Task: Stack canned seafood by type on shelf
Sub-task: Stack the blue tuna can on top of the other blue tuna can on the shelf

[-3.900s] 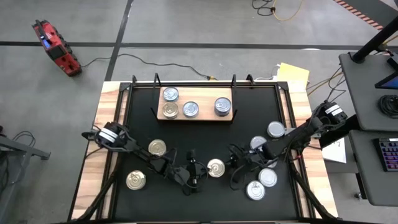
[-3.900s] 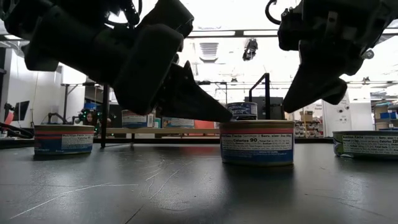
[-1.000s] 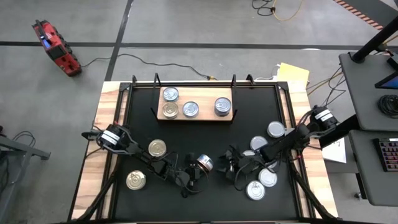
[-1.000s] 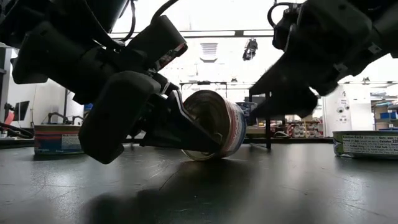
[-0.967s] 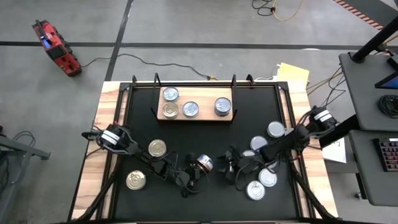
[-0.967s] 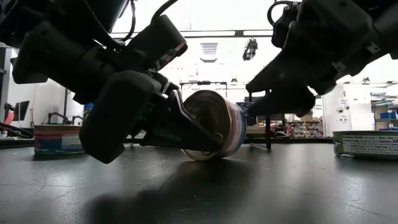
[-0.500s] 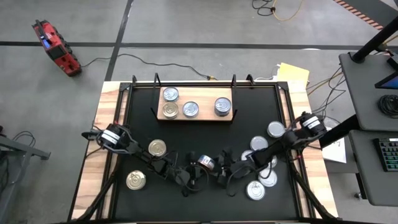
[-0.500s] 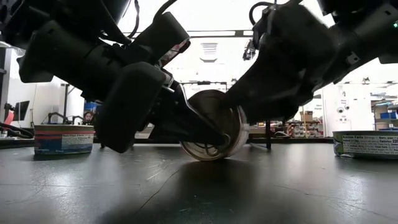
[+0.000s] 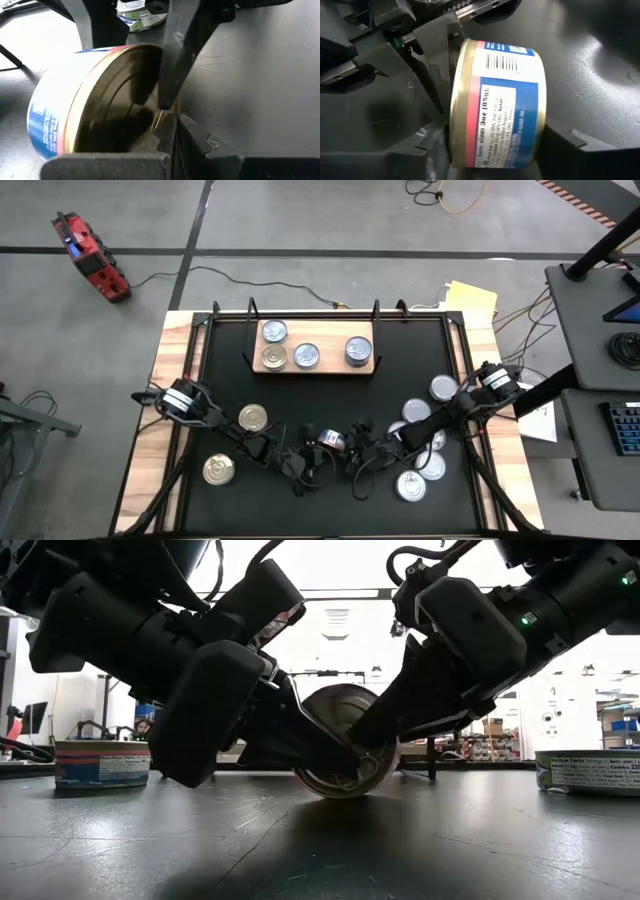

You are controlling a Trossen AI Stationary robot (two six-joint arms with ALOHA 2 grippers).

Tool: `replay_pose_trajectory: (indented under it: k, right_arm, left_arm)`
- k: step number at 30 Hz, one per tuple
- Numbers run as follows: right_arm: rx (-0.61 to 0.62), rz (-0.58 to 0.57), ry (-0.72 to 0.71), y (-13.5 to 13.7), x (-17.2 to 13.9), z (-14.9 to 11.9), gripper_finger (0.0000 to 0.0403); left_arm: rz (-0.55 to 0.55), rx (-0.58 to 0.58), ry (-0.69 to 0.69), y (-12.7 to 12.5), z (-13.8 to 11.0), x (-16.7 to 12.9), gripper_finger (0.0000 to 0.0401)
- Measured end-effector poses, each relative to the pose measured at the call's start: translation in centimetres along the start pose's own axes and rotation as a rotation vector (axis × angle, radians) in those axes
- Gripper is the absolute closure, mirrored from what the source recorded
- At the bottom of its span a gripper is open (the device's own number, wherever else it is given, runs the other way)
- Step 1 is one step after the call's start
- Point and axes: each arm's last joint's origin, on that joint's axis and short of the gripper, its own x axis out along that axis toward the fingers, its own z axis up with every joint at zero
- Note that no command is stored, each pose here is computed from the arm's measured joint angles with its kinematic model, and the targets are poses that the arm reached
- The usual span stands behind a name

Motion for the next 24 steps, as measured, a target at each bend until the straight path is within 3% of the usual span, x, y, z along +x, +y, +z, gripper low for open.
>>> replay_pose_trajectory:
  k: [2, 10, 18, 24]
  right_arm:
    - [0.000, 0.000, 0.000, 0.0, 0.0, 0.0, 0.0213]
    - [0.008, -0.007, 0.021, -0.2, -0.7, 0.5, 0.0216]
    - [0.070, -0.086, 0.111, -1.5, -4.5, 2.4, 0.0216]
    - [0.150, -0.021, 0.116, -1.9, -7.2, 2.9, 0.0216]
  left_arm:
    - [-0.002, 0.008, 0.000, -0.1, 0.0, 0.0, 0.0401]
    - [-0.037, 0.020, 0.003, -0.4, 0.0, -0.2, 0.0401]
    - [-0.078, 0.109, -0.036, -1.7, 1.4, -1.2, 0.0401]
    - [-0.074, 0.191, -0.107, -2.7, 3.8, -2.7, 0.0401]
